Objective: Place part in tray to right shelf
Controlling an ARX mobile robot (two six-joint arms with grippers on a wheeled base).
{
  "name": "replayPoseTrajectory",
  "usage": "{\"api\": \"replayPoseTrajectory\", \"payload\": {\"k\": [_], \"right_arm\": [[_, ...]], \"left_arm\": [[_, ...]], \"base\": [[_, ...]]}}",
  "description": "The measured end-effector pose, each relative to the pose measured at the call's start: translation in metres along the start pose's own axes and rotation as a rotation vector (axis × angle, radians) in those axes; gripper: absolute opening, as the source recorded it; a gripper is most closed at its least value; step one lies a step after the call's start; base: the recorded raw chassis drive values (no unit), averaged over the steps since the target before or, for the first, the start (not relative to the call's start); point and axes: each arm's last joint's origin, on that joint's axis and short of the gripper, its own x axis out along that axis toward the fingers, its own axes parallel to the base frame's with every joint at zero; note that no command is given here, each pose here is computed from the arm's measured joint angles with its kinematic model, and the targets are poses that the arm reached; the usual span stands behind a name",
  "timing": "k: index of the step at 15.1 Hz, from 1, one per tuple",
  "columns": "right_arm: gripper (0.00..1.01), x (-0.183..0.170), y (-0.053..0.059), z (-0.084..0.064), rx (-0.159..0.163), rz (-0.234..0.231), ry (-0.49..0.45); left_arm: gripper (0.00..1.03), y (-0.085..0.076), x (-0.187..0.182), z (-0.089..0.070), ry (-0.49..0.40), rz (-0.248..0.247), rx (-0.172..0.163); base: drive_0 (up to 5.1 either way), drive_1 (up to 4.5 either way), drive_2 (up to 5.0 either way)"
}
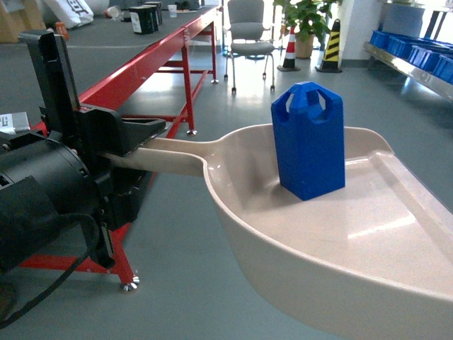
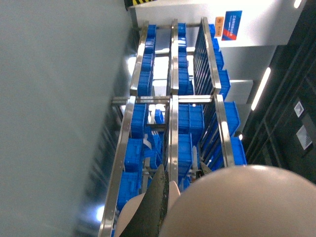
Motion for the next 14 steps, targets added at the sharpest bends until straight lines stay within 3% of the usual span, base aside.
{"api": "replayPoseTrajectory", "payload": {"k": [11,14], "right_arm": [[0.98,0.0000,0.0000,-0.0001,0.000,0.000,0.001],[0.98,-0.0001,0.0000,0.0001,0.000,0.000,-0.001]], "left_arm": [[0.13,0.0000,-0.0001,0.0030,-0.021,0.000,0.000],[0.13,0.0005,-0.0004,0.0023,-0.014,0.003,0.000]], "base": [[0.0,0.00,0.0],[0.0,3.69,-3.7]]}}
